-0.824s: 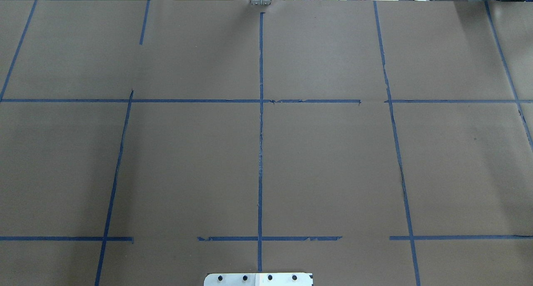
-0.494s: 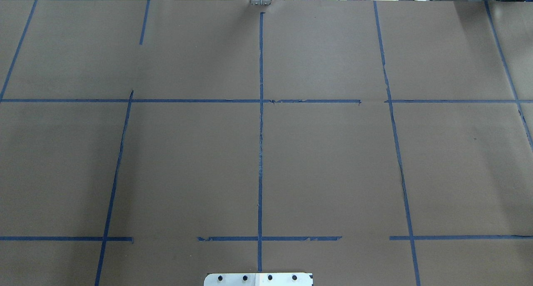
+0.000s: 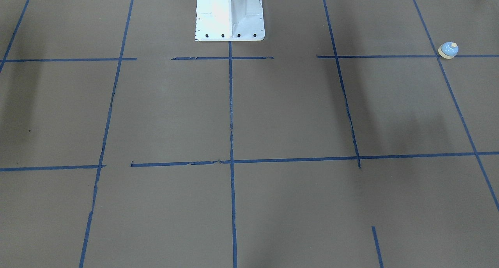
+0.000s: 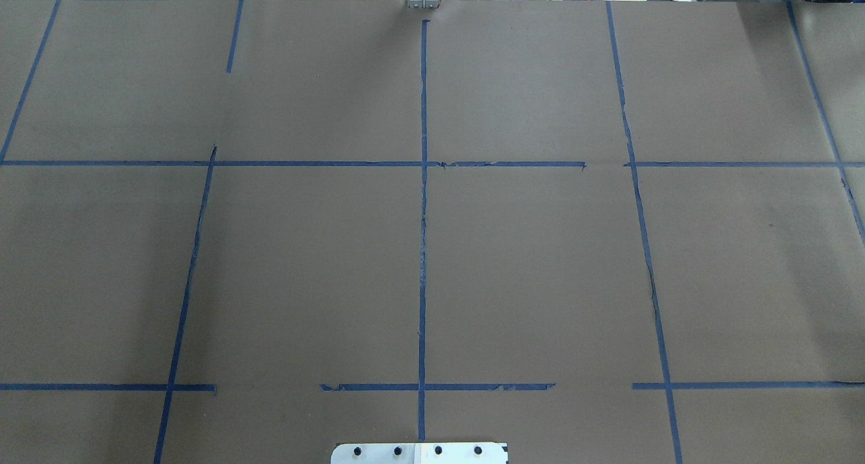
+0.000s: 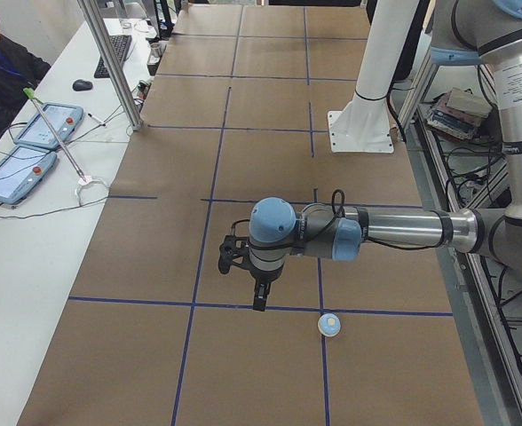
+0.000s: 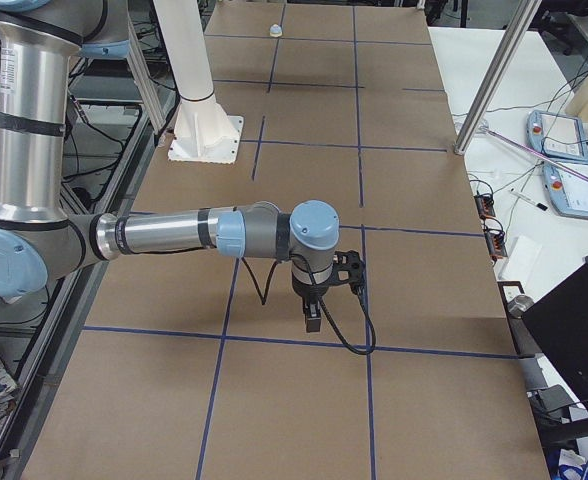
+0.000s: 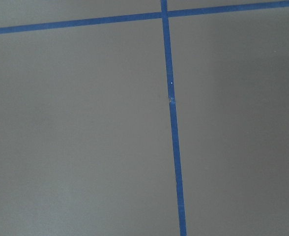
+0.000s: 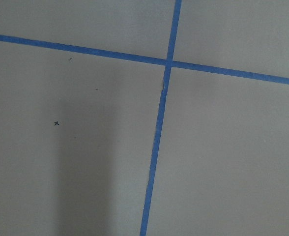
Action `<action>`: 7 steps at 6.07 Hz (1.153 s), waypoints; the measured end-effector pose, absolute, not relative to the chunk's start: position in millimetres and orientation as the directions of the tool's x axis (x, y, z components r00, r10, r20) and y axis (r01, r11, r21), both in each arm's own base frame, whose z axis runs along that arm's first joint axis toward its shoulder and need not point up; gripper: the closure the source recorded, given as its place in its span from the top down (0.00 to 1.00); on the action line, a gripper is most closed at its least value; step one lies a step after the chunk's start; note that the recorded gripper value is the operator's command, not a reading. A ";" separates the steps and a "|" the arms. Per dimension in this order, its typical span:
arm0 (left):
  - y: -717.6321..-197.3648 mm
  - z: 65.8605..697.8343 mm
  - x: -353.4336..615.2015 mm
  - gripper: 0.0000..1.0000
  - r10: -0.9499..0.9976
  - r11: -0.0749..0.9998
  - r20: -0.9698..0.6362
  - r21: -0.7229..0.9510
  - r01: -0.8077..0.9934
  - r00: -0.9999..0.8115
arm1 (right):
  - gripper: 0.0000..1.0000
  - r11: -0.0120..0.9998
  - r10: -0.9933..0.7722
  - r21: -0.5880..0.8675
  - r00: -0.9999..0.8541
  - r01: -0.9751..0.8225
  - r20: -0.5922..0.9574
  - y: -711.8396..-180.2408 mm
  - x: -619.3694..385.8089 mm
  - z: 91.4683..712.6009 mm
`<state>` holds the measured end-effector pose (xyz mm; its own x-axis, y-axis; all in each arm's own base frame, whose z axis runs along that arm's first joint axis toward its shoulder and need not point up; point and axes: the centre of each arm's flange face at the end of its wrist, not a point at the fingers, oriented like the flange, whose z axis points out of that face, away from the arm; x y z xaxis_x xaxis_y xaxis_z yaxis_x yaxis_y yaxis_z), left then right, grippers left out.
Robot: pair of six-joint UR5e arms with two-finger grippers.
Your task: Place and press bell with both arms
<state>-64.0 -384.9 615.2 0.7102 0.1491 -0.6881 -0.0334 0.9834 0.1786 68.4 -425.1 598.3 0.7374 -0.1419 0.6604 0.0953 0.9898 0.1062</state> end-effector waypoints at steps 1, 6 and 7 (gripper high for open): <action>-380.0 613.7 -63.0 1.00 0.175 0.975 -0.682 0.220 -0.030 0.710 | 1.00 0.989 -0.144 0.108 0.738 0.096 0.660 -425.2 68.5 597.5; -272.6 725.2 19.1 1.00 0.166 0.984 -0.648 0.159 -0.081 0.743 | 1.00 0.989 -0.149 0.113 0.738 0.098 0.659 -425.3 68.5 597.0; -255.9 738.7 37.5 1.00 0.168 0.986 -0.663 0.131 -0.107 0.729 | 1.00 0.989 -0.149 0.113 0.738 0.099 0.658 -425.3 68.5 597.0</action>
